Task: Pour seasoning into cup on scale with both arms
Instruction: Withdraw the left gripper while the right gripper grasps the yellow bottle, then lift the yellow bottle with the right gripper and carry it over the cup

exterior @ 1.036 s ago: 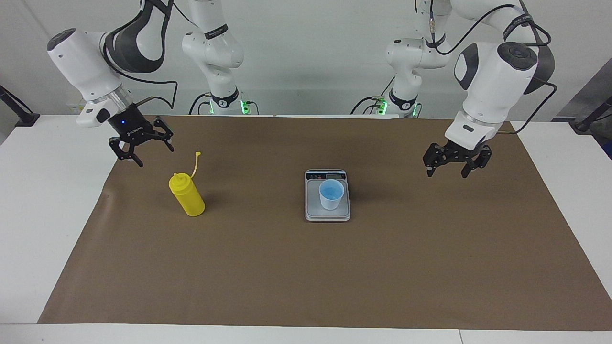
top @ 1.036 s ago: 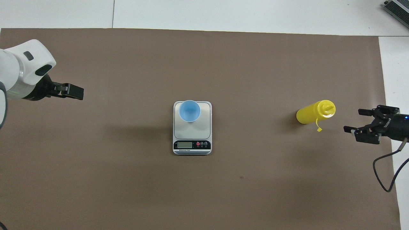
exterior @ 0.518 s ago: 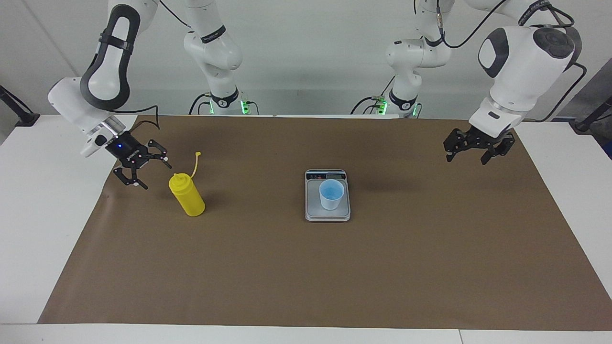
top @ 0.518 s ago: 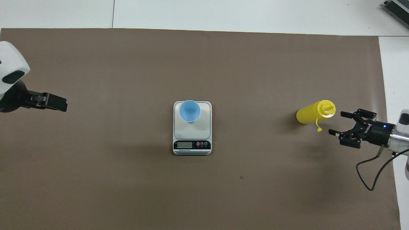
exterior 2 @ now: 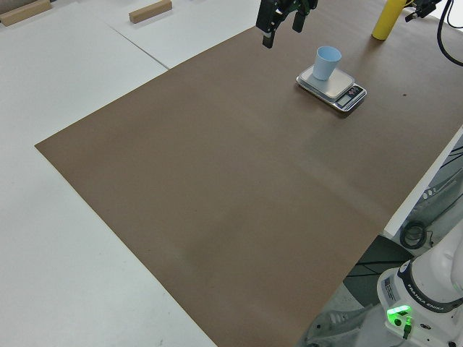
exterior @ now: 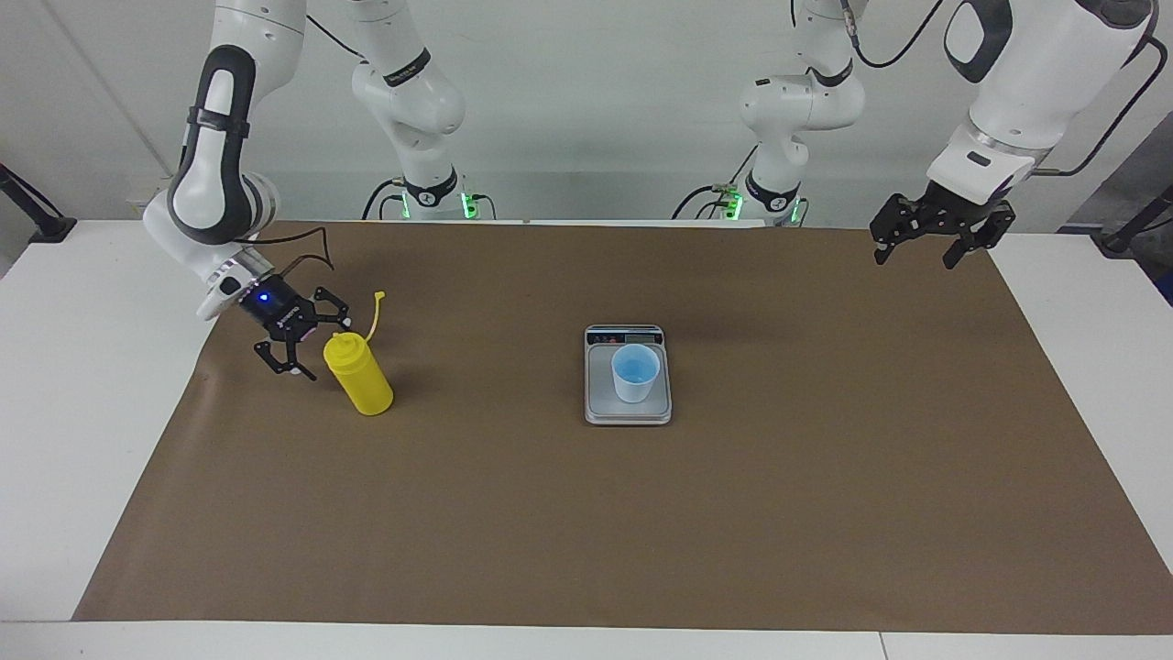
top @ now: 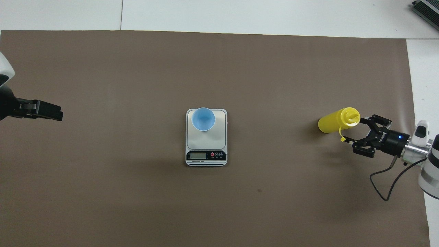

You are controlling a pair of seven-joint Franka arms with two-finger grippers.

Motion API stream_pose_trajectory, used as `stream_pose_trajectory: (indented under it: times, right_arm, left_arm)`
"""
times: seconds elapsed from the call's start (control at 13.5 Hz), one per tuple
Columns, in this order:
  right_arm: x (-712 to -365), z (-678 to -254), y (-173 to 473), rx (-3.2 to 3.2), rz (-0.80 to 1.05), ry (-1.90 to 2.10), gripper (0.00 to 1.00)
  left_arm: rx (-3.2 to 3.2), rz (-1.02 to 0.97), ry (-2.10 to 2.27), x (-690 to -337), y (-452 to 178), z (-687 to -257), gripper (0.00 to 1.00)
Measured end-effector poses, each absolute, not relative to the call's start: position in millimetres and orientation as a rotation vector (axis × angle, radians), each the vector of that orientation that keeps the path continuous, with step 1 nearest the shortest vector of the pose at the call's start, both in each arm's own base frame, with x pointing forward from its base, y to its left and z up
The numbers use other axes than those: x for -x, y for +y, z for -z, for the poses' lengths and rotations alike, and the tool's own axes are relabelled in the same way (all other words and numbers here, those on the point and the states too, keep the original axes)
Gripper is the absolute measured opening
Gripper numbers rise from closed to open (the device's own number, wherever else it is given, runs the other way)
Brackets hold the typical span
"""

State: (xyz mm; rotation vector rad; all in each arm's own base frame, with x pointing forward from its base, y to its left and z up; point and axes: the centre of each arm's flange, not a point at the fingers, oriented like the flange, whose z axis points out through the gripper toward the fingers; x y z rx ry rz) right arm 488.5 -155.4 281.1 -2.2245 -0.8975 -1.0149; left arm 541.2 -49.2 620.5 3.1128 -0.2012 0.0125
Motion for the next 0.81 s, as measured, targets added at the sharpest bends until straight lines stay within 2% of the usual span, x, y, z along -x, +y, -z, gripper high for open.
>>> stream_pose_trajectory:
  times: [0.37, 0.81]
  right_arm:
    - [-493.5, -247.9, -131.6, 2.128, 1.093, -0.870, 1.00]
    - [-503.1, -247.9, -109.3, 2.087, 1.123, -0.869, 1.00]
  left_arm:
    - [-3.114, -0.003, -0.185, -538.1, -43.7, -623.5, 1.00]
    - [-3.116, -0.003, -0.190, -528.1, -44.6, -636.2, 1.00]
